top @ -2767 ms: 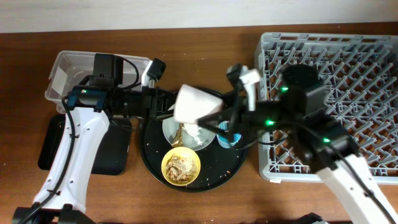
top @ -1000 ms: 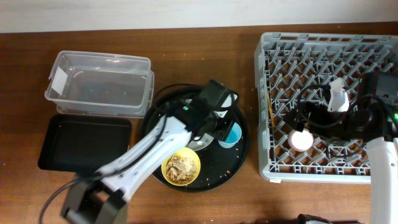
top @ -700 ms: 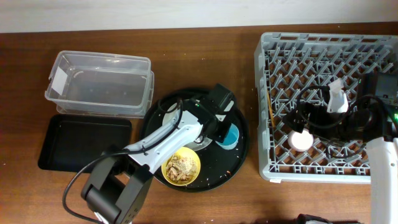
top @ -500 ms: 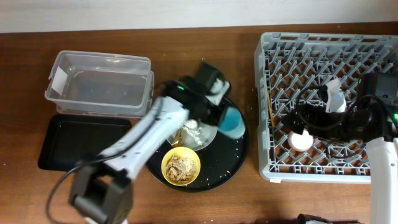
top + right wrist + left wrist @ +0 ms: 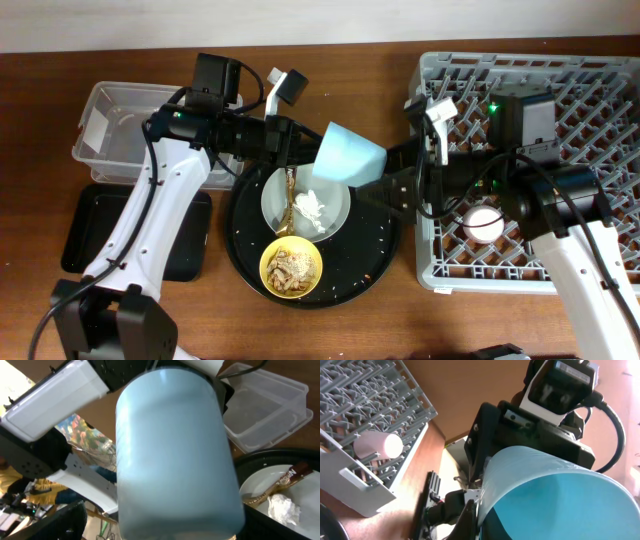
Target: Sort waste into correct bins and load items into the dishwasher rack
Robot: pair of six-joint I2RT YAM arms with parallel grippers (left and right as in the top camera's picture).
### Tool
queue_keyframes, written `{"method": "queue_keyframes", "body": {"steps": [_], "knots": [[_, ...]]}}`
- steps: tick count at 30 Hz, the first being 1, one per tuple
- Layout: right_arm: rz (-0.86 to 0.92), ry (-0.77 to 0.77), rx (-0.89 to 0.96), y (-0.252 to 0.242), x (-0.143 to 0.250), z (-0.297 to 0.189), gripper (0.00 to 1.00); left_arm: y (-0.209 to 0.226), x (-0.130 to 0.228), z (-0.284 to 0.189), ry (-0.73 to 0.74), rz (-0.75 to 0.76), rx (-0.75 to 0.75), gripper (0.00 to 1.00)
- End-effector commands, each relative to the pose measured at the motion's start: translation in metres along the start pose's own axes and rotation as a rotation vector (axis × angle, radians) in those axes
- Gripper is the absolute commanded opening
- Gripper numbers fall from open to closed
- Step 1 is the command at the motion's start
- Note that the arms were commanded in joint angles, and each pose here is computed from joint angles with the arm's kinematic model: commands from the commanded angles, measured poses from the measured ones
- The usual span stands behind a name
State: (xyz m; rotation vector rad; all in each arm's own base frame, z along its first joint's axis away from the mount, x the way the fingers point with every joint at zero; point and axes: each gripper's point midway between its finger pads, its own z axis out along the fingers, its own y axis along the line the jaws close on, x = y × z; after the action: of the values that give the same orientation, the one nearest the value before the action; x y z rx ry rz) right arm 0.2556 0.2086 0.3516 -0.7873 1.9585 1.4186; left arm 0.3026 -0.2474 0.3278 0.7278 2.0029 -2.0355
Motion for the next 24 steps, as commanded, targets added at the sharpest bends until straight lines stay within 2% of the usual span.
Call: {"method": "queue_keyframes", "body": {"steps": [1,2,3,6,7,8,9,11,12,13,14,16,17,20,22,24], "knots": [[-0.007,-0.017,-0.007,0.007,-0.007,-0.001,0.92,-0.011,0.0,-0.001,0.001,0.022,0.045,0.0],[-0.01,-0.017,-0.023,0.01,-0.007,-0.001,0.81,-0.011,0.0,0.0,0.003,0.022,0.046,0.0],[-0.013,-0.017,-0.042,0.013,-0.008,-0.001,0.64,-0.011,0.001,0.001,0.006,0.022,0.047,0.0],[-0.014,-0.016,-0.062,0.017,-0.007,-0.001,0.54,-0.011,0.002,0.004,0.014,0.023,0.044,0.0],[-0.014,-0.016,-0.062,0.017,-0.007,-0.001,0.45,-0.009,0.002,0.005,0.015,0.023,0.033,0.0],[-0.014,-0.017,-0.061,0.017,-0.007,-0.002,0.44,-0.006,0.002,0.005,0.014,0.023,0.016,0.07],[-0.016,-0.019,-0.059,0.017,-0.008,-0.002,0.45,0.0,0.002,0.005,0.012,0.022,-0.02,0.35],[-0.023,-0.045,-0.016,0.016,-0.011,-0.013,0.46,0.03,0.0,-0.002,-0.005,0.005,-0.194,0.41],[-0.012,-0.07,0.072,0.008,-0.011,-0.025,0.46,0.05,0.0,-0.014,-0.024,-0.032,-0.308,0.48],[0.015,-0.094,0.194,-0.005,-0.009,-0.04,0.46,0.057,0.001,-0.025,-0.04,-0.065,-0.351,0.6],[0.051,-0.114,0.313,-0.019,-0.005,-0.056,0.46,0.059,0.001,-0.033,-0.056,-0.09,-0.36,0.66],[0.183,-0.158,0.627,-0.055,0.014,-0.108,0.46,0.061,0.002,-0.051,-0.092,-0.147,-0.375,0.76],[0.347,-0.194,0.886,-0.083,0.038,-0.158,0.46,0.063,0.004,-0.058,-0.104,-0.176,-0.382,0.81],[0.769,-0.282,1.312,-0.115,0.101,-0.25,0.46,0.063,0.005,-0.061,-0.109,-0.197,-0.386,0.85],[0.955,-0.291,1.437,-0.132,0.13,-0.284,0.46,0.063,0.006,-0.061,-0.108,-0.199,-0.386,0.85],[1.096,-0.209,1.473,-0.153,0.156,-0.294,0.46,0.063,0.008,-0.061,-0.106,-0.213,-0.388,0.85]]}}
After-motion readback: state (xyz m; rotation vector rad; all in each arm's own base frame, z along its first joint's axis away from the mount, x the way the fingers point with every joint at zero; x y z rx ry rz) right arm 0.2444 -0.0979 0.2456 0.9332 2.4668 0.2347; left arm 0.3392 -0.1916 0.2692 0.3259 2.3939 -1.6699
